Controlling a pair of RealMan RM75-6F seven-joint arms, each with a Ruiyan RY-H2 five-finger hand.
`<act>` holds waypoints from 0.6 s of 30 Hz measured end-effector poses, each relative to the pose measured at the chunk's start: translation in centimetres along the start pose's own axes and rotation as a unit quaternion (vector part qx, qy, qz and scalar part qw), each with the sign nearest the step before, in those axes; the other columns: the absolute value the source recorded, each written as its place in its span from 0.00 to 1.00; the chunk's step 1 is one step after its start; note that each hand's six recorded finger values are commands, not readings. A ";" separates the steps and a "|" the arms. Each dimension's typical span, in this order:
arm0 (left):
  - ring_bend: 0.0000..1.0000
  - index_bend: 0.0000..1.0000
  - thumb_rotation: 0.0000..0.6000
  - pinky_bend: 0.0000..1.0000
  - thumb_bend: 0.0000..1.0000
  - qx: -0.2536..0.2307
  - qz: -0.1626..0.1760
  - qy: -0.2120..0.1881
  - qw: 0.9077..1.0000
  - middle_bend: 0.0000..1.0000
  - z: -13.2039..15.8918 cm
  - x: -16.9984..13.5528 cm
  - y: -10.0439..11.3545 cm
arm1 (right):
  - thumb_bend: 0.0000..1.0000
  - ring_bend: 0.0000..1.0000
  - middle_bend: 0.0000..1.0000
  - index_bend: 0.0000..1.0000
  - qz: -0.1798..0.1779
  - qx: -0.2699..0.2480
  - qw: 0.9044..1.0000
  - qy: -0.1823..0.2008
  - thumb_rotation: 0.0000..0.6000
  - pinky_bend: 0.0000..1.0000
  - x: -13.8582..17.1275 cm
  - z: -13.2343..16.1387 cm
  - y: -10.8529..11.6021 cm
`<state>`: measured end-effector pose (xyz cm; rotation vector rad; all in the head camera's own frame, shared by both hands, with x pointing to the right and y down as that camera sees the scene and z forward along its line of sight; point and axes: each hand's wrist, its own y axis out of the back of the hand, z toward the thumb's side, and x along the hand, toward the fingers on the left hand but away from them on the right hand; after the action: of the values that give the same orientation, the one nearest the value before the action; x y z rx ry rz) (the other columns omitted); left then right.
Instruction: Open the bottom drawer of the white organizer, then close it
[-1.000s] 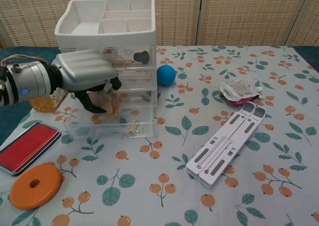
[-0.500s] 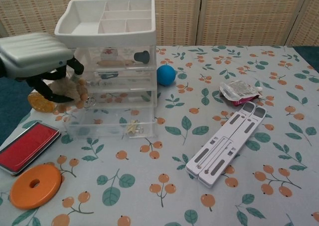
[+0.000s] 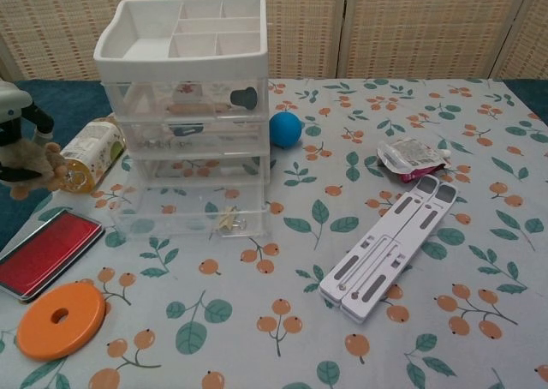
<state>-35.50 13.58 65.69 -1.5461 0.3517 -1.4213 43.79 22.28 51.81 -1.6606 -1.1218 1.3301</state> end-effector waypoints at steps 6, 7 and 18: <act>1.00 0.39 1.00 1.00 0.26 -0.006 -0.027 0.023 0.999 0.96 -0.6 0.8 -1.8 | 0.43 0.00 0.11 0.00 -0.002 0.003 1.000 -0.004 1.00 0.02 0.3 -0.2 0.2; 1.00 0.35 1.00 1.00 0.26 -0.007 -0.029 0.026 0.999 0.96 -0.7 0.9 -1.9 | 0.43 0.00 0.11 0.00 -0.002 0.003 1.000 -0.005 1.00 0.02 0.3 -0.2 0.2; 0.80 0.20 1.00 1.00 0.26 -0.077 -0.025 0.091 0.993 0.74 -2.0 -1.4 -2.2 | 0.42 0.00 0.11 0.00 0.020 -0.006 1.000 -0.009 1.00 0.02 -0.3 -0.8 -0.3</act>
<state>-38.54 14.82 66.24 -1.5606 0.5463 -1.6104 44.51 22.09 52.34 -1.6907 -1.1153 1.3681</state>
